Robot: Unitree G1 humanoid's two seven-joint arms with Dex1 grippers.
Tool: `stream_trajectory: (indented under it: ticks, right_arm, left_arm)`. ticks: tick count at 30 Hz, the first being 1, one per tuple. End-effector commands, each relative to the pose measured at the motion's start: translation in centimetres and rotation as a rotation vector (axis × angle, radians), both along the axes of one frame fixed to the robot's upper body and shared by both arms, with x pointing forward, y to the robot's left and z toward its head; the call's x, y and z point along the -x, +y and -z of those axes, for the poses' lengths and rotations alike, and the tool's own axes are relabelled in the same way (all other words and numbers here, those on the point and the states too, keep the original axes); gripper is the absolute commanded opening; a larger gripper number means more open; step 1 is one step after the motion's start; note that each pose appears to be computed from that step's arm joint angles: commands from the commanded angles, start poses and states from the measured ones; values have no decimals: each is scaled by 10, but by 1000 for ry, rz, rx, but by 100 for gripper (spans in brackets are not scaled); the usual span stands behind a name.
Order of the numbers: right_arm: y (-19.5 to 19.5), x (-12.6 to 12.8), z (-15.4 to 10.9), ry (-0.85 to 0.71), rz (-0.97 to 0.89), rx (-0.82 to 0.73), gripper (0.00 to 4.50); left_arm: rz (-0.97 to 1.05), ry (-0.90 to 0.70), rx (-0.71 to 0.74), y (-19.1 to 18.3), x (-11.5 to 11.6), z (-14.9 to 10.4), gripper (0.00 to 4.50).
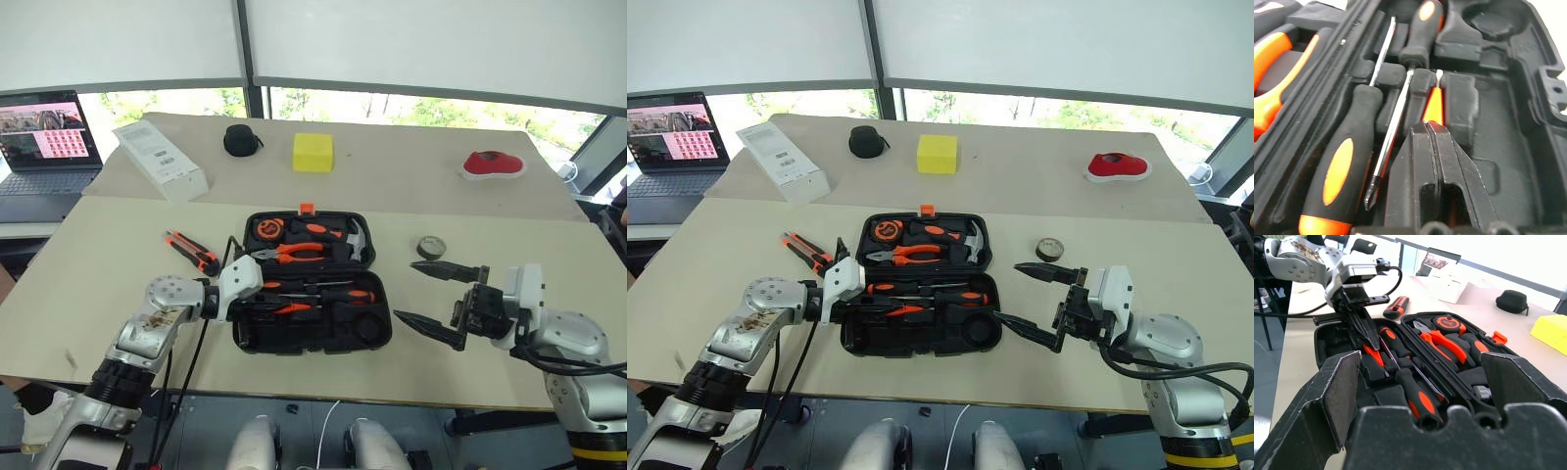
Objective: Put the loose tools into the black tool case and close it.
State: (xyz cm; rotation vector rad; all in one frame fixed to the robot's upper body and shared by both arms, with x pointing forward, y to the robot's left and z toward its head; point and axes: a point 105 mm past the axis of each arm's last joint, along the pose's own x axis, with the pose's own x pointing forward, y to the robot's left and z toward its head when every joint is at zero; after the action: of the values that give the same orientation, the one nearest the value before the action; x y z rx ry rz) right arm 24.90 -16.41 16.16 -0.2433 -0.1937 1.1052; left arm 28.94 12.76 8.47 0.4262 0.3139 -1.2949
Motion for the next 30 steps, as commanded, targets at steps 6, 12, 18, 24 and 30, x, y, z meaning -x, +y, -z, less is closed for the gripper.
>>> stream_trajectory:
  ticks: [6,12,18,24,30]
  right_arm:
    - [0,-1,-4,-16,-4,-20,450]
    - [-1,-1,-4,-15,-4,-22,450]
    - [-2,1,-1,1,-11,-22,450]
    - [0,0,-2,2,-23,-23,450]
    - [-1,2,-2,4,-15,-21,450]
  left_arm:
    - [-87,183,-165,16,8,47,3]
    - [-118,60,18,20,6,21,3]
    - [-98,-40,131,28,15,0,3]
    - [-97,-51,94,17,7,2,3]
    - [-80,-27,50,11,0,11,3]
